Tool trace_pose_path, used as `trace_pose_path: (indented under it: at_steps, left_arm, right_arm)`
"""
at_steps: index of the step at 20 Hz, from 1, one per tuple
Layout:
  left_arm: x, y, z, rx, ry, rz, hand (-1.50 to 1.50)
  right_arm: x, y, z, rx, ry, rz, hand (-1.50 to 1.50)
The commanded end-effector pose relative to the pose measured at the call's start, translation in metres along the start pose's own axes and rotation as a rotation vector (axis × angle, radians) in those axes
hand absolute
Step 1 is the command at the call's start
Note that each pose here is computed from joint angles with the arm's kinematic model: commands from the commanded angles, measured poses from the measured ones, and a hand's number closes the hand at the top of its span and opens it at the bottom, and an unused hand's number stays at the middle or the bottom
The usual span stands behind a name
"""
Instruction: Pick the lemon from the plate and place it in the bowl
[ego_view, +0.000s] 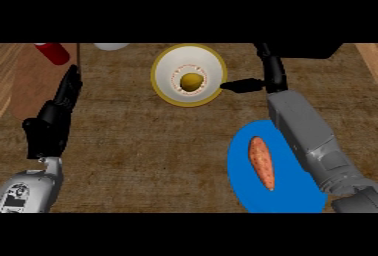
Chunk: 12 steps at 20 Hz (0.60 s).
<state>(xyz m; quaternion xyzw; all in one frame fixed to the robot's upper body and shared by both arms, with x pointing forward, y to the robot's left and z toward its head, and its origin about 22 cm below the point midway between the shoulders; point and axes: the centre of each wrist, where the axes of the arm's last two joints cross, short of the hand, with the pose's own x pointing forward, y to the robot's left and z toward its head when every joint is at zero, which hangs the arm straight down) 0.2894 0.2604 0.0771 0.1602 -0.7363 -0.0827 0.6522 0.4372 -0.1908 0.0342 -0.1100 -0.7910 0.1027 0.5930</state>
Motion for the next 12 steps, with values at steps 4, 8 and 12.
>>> trace_pose_path:
  at_steps: [4, 8, 12]
  left_arm:
    - [0.002, -0.006, -0.003, 0.011, 0.017, -0.007, 0.0]
    - [0.005, -0.004, -0.002, 0.015, 0.007, -0.005, 0.0]
    - [-0.006, -0.002, 0.006, 0.014, 0.011, -0.013, 0.0]
  right_arm:
    - [-0.038, -0.017, 0.032, 0.1, -0.024, -0.065, -1.5]
    - [-0.048, -0.04, 0.039, 0.098, -0.044, -0.074, -1.5]
    - [-0.055, -0.028, 0.052, 0.131, -0.055, -0.064, -1.5]
